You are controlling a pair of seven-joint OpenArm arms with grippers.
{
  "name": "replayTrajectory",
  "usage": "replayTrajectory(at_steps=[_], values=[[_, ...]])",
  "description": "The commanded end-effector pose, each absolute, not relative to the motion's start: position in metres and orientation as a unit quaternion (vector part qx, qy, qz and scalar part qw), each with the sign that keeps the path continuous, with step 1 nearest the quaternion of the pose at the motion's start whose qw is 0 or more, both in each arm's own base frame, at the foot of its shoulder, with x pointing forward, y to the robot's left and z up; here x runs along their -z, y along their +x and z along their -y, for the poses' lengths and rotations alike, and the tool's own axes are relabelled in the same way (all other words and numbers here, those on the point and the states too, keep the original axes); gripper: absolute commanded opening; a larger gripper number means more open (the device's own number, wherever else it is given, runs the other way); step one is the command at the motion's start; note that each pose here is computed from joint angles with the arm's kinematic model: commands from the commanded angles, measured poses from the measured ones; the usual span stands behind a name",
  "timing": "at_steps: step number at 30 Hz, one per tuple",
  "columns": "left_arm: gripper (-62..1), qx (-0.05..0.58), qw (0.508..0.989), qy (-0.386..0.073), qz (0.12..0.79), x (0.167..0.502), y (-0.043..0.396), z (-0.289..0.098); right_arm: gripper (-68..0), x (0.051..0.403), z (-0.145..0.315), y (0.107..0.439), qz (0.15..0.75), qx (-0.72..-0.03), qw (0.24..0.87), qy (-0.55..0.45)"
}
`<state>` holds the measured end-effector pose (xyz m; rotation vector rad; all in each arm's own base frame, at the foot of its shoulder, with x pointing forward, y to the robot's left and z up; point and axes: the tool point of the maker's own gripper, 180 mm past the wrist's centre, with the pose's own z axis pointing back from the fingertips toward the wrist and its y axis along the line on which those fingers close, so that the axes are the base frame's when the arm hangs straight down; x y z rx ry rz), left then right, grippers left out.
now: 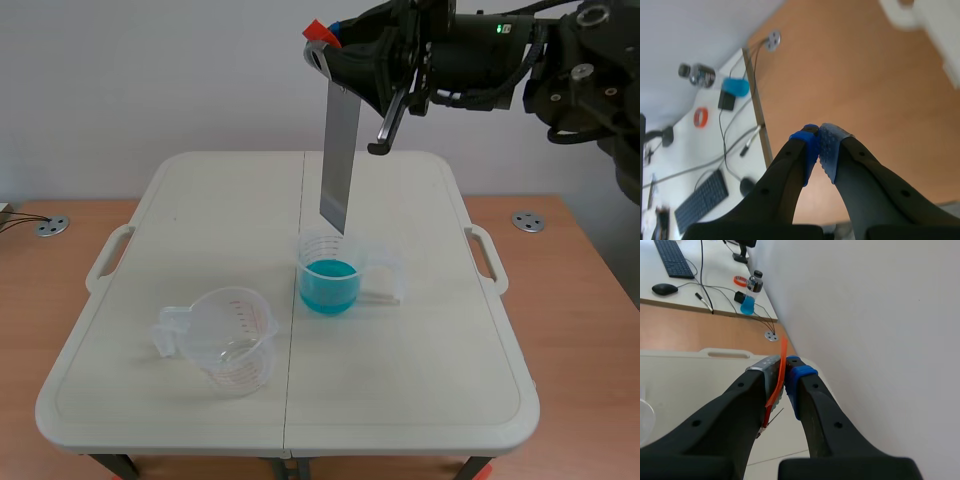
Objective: Hold the metal plate by the orange handle, dip it into the blue solution, take it out and point at it, then put the plate back in the beaker on the left.
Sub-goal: 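Put the plate into the left beaker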
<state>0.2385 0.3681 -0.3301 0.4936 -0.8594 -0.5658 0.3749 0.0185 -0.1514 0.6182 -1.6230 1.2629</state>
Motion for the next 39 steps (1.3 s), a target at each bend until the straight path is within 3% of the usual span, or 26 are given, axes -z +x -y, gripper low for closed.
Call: replayTrajectory(at_steps=[1, 7, 18, 29, 39], values=[[-57.9, 0.265, 0.845, 0.233, 0.403, 0.339, 0.225, -0.37, -66.2, 0.128, -0.023, 0.373, 0.677, -0.525, 0.448, 0.256], [-57.9, 0.258, 0.882, 0.206, 0.337, 0.383, 0.149, -0.376, -66.2, 0.124, -0.032, 0.365, 0.678, -0.524, 0.432, 0.281], [-57.9, 0.217, 0.94, 0.08, 0.25, 0.435, 0.044, -0.323, -66.2, 0.124, -0.053, 0.342, 0.665, -0.545, 0.407, 0.308], [-57.9, 0.257, 0.949, -0.048, 0.179, 0.466, -0.035, -0.236, -66.2, 0.122, -0.075, 0.312, 0.65, -0.573, 0.372, 0.334], [-57.9, 0.256, 0.95, -0.084, 0.158, 0.472, -0.063, -0.204, -66.2, 0.137, -0.098, 0.287, 0.622, -0.589, 0.36, 0.37]])
